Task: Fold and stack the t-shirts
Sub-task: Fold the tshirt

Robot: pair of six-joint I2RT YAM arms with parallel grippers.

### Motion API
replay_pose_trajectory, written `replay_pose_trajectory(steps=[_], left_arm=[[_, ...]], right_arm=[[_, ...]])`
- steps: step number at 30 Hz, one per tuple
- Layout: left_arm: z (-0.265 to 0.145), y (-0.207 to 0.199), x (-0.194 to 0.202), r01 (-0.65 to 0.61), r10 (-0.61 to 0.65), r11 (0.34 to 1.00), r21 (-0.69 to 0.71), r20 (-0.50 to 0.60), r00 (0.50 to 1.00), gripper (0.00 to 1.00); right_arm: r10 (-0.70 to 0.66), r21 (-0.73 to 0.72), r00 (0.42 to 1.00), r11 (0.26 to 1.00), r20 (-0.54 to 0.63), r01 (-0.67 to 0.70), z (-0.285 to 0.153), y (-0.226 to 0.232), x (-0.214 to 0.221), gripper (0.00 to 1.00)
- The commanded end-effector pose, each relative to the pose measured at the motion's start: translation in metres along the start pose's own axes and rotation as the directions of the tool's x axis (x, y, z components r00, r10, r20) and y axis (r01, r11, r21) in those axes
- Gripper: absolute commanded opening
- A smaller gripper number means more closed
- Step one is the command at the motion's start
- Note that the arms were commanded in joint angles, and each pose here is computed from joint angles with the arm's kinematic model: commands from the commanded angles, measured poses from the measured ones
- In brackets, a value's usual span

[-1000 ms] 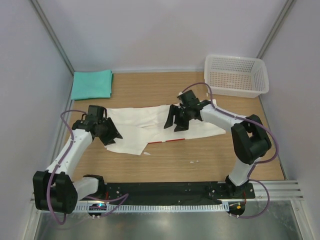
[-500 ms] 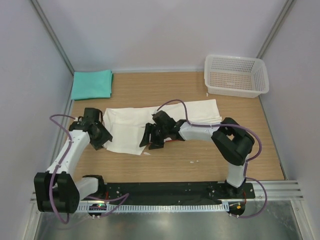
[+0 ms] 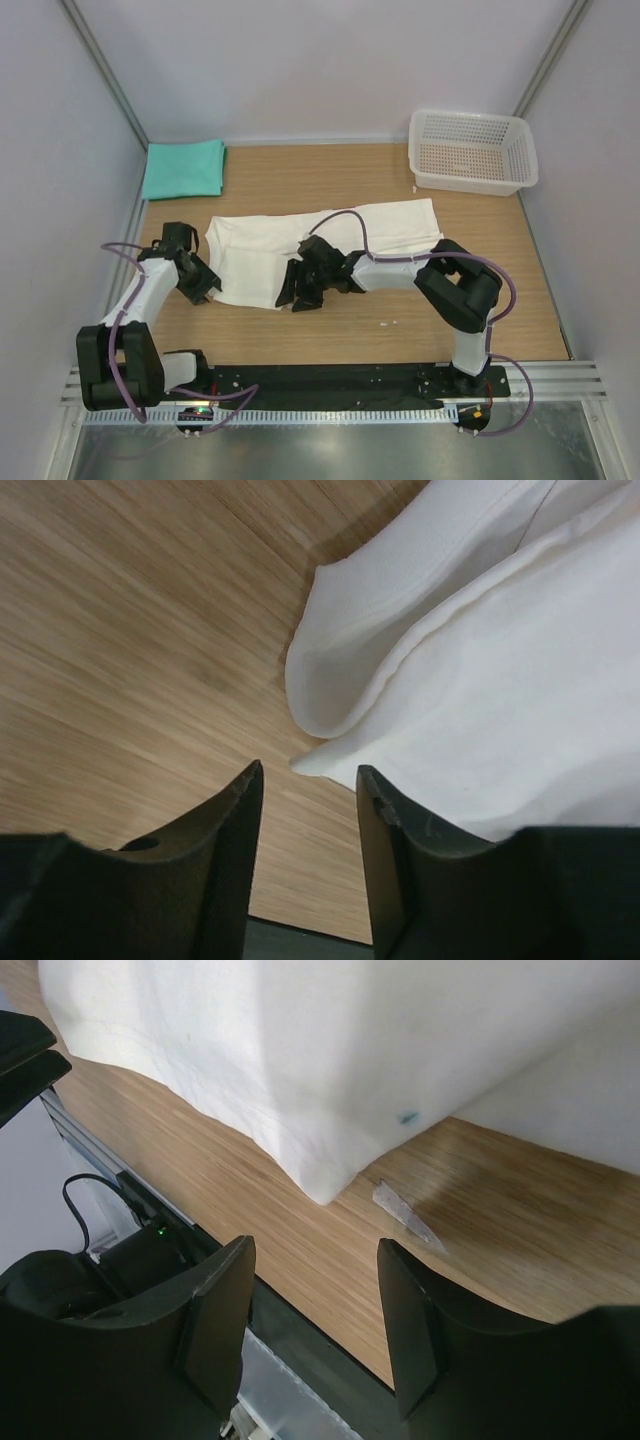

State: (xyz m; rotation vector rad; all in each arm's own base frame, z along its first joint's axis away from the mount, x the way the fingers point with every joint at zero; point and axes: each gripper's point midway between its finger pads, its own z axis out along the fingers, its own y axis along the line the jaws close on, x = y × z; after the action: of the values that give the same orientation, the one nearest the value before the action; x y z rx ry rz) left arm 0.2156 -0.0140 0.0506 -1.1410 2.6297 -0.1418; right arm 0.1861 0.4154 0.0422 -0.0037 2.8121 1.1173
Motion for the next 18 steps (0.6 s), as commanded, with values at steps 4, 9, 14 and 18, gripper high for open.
replay_pose_trajectory(steps=[4, 9, 14, 18], left_arm=[[0.011, -0.008, 0.000, -0.013, 0.014, 0.999, 0.042, -0.022, 1.000, 0.38], [0.015, -0.006, 0.000, -0.012, 0.012, 0.999, 0.037, -0.013, 1.000, 0.35], [0.021, -0.004, -0.003, -0.012, 0.012, 1.000, 0.021, -0.009, 1.000, 0.27], [0.020, -0.004, -0.007, -0.017, 0.017, 1.000, 0.021, 0.002, 1.000, 0.21]], right_arm=[[0.074, -0.012, 0.996, 0.997, 0.058, -0.073, 0.010, 0.001, -0.006, 0.52], [0.122, -0.017, 0.991, 0.993, 0.056, -0.121, 0.023, 0.000, -0.004, 0.47], [0.153, 0.003, 0.986, 0.988, 0.071, -0.154, 0.027, -0.003, -0.007, 0.45], [0.170, 0.034, 0.983, 0.984, 0.071, -0.172, 0.030, -0.011, -0.006, 0.41]])
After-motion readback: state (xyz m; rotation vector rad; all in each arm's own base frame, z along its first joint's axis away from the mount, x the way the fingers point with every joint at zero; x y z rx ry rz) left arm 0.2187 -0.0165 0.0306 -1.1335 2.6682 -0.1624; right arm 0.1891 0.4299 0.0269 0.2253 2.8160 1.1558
